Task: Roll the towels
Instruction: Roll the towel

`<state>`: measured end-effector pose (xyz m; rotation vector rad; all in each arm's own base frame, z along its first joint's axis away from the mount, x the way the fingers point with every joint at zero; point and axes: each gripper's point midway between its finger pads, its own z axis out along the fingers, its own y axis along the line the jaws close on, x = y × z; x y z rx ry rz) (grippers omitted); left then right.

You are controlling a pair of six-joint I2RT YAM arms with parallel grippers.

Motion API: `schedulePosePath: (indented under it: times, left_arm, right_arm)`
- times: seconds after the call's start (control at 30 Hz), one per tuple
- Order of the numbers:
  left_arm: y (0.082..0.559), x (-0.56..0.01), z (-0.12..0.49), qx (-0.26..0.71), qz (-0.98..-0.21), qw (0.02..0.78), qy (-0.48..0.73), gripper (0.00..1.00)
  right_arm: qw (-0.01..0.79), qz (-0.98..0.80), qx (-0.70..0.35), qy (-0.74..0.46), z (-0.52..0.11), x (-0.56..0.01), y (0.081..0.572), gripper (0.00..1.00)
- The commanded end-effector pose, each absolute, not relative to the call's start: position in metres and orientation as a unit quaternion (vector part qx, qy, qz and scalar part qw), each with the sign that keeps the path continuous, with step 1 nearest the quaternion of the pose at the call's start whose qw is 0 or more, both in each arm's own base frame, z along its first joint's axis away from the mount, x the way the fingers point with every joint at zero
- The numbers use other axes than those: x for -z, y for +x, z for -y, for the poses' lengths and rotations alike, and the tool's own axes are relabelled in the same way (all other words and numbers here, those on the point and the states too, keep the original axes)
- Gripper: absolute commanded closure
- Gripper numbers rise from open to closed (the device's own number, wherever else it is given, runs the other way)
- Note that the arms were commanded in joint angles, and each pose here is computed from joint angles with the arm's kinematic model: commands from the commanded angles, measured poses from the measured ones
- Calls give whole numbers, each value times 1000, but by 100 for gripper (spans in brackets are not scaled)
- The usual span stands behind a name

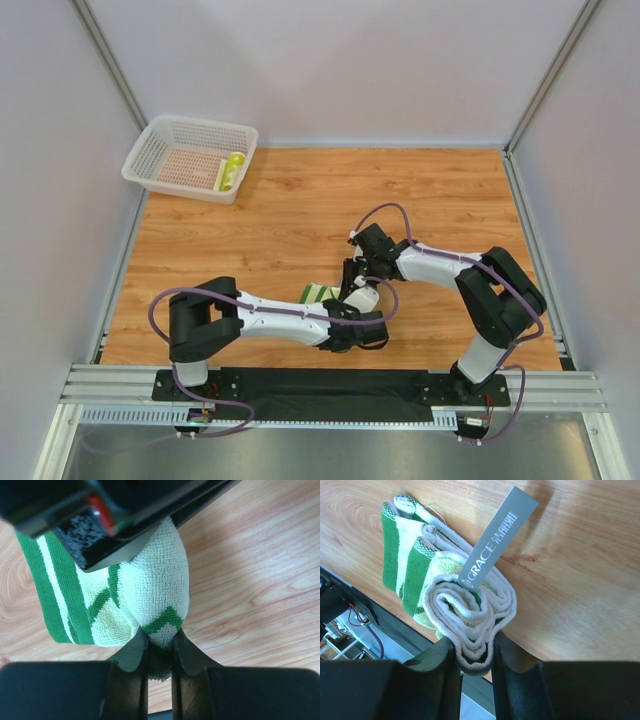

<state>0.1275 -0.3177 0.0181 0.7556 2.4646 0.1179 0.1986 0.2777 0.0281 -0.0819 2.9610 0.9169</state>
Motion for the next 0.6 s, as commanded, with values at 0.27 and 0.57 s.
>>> schedulePosePath:
  times: [0.27, 0.57]
  left_arm:
    - [119, -15, 279, -43, -919, 258, 296, 93]
    - [100, -7, 291, 77, -943, 204, 251, 100]
  right_arm:
    - [14, -970, -243, -25, -257, -12, 191, 72]
    - [14, -971, -237, -30, -255, -14, 192, 69]
